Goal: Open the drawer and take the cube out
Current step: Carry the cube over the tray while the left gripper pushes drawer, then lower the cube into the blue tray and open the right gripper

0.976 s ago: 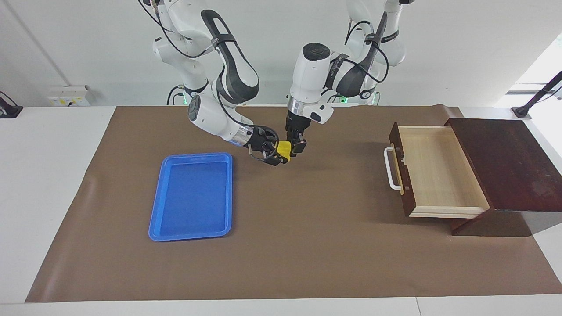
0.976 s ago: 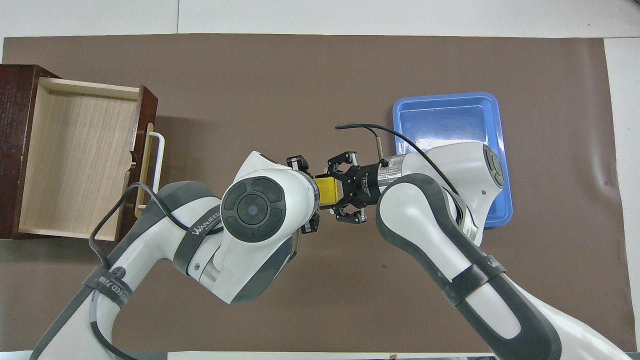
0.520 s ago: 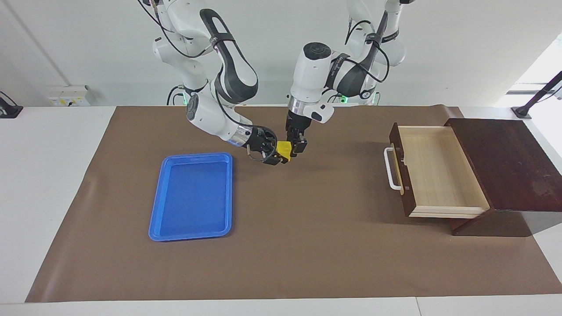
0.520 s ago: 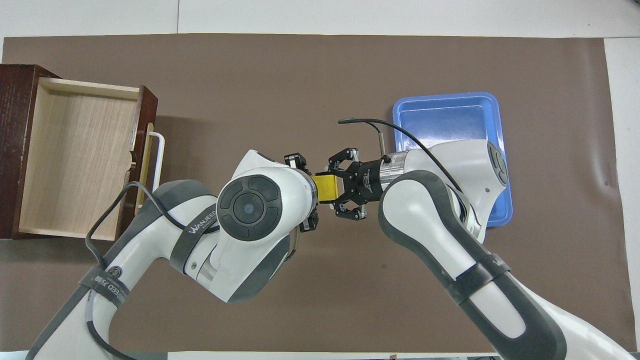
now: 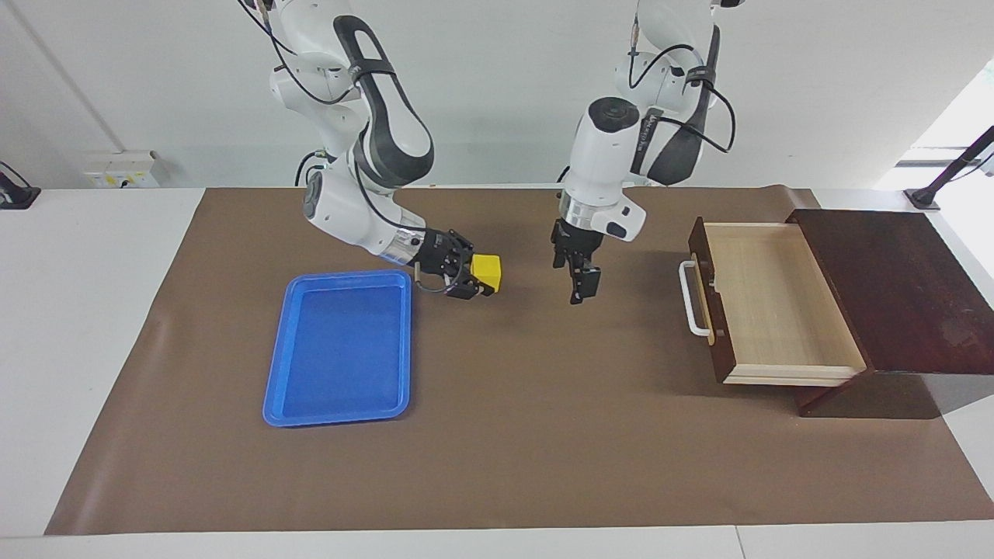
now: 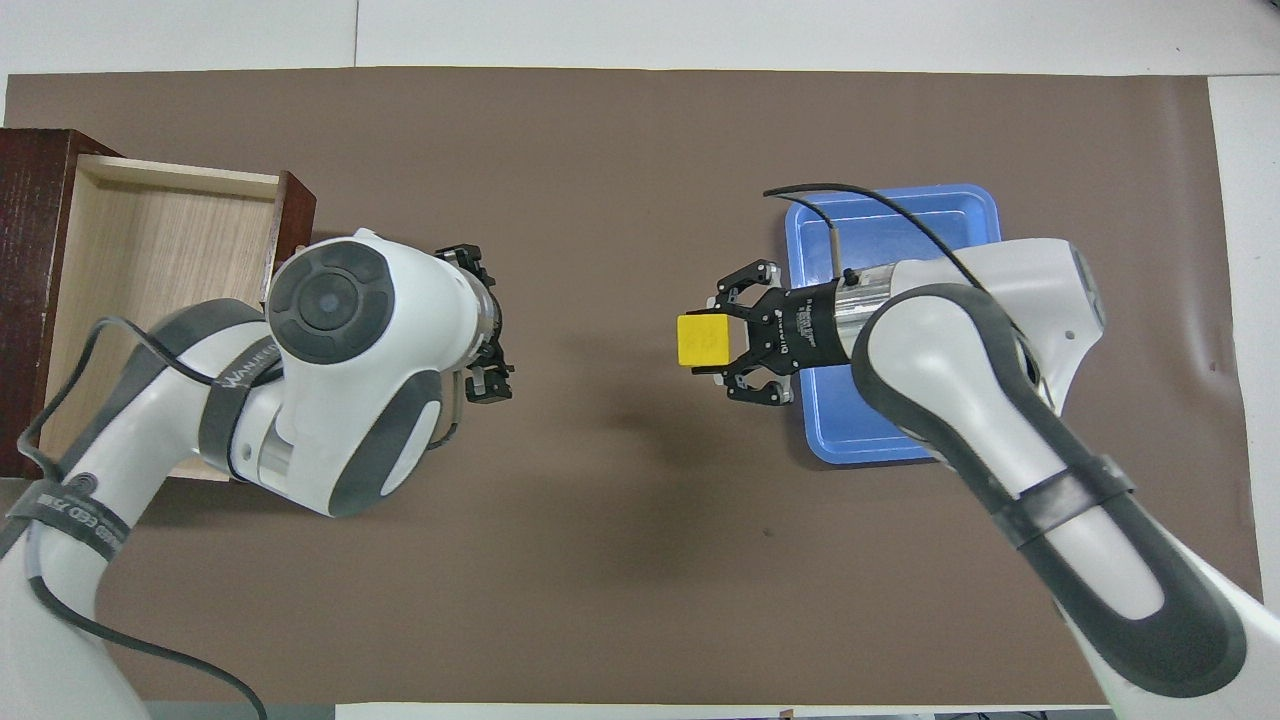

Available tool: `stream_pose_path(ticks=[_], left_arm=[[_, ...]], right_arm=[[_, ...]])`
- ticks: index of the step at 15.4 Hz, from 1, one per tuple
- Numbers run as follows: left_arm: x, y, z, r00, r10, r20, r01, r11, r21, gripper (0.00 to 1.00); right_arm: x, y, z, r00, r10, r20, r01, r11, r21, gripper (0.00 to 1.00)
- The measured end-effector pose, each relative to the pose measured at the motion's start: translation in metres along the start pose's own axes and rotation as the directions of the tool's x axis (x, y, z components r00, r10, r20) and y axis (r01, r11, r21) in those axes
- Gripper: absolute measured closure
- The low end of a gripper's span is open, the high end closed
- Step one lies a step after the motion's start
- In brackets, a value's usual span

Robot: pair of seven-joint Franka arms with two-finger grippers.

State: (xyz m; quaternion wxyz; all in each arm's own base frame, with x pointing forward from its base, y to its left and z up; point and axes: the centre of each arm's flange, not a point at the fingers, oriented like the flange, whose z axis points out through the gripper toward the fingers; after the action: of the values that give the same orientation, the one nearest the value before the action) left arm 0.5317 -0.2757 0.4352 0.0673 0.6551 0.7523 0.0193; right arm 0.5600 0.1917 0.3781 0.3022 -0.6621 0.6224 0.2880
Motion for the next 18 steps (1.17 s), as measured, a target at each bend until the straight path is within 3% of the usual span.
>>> stream_pose_path(ticks=[3,7,12,18], left_arm=[[0.078,0.042,0.004,0.997,0.040,-0.067,-0.040,0.999,0.006,0.00],[0.142,0.069,0.003,0.982,0.096,-0.160,-0.097,0.995,-0.002,0.00],[0.169,0.080,-0.003,0.959,0.225,-0.172,-0.227,0.974,0.008,0.00],[0.221,0.094,-0.013,0.951,0.269,-0.154,-0.271,0.962,0.009,0.00]], right_arm=[[0.052,-0.007,-0.054,0.999,0.012,0.035,-0.011,1.000,-0.008,0.44],[0.109,0.002,-0.093,1.000,0.009,0.006,-0.009,1.000,-0.008,0.44],[0.181,0.037,-0.091,1.000,-0.015,0.007,0.015,0.999,-0.035,0.44],[0.203,0.048,-0.065,1.000,-0.003,0.007,0.003,0.997,-0.072,0.44]])
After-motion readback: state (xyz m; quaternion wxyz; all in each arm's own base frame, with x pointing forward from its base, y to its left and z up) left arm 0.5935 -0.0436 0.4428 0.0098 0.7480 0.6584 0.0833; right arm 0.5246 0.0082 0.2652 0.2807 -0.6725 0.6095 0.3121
